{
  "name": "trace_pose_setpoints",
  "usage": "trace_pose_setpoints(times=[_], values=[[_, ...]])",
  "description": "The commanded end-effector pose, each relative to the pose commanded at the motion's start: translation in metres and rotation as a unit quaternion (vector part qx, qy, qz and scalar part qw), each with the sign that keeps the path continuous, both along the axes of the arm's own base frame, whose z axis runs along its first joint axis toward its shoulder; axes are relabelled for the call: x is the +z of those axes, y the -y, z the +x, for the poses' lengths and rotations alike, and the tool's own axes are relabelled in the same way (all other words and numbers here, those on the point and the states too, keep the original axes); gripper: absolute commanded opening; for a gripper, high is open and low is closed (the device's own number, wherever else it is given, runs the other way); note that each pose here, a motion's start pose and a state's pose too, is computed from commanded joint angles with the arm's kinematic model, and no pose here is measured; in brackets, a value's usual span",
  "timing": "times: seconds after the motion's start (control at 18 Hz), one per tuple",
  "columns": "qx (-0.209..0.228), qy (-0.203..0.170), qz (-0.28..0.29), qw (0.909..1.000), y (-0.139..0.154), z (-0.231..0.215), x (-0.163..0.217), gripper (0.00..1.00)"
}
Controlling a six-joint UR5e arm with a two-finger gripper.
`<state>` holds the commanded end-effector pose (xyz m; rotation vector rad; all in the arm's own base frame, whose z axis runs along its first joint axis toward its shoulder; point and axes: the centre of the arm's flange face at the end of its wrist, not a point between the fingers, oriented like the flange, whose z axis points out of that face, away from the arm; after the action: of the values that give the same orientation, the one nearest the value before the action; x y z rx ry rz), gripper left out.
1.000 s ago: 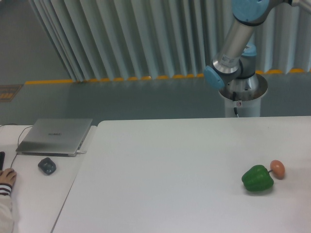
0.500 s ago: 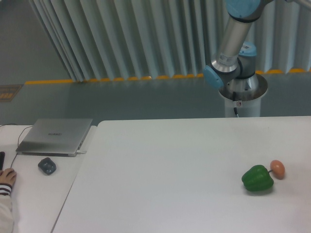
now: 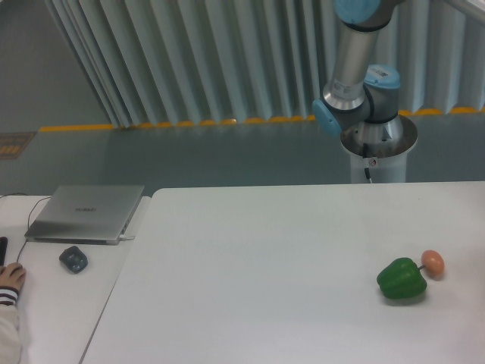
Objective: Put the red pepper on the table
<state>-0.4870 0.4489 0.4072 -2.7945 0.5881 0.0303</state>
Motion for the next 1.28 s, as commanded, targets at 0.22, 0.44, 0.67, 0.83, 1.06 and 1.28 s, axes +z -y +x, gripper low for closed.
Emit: trace_pose_setpoints(times=[0.22, 0.44, 0.67, 0.83, 1.06, 1.28], values=[[0.037, 0.002, 0.006, 0.9993, -0.044, 0.032, -0.005, 0.81], [0.057, -0.016, -0.014, 0.9982, -0.065, 0.047, -0.015, 0.81], [0.057, -0.110, -0.093, 0.9879, -0.089, 0.068, -0.037, 0.81], [0.067, -0.118, -0.113, 0.9843, -0.089, 0.071, -0.047, 0.81], [0.098, -0.106, -0.118, 0.9825, -0.083, 0.067, -0.057, 0.81], [0.123, -0.084, -0.120, 0.9816, -0.083, 0.065, -0.083, 0.81]])
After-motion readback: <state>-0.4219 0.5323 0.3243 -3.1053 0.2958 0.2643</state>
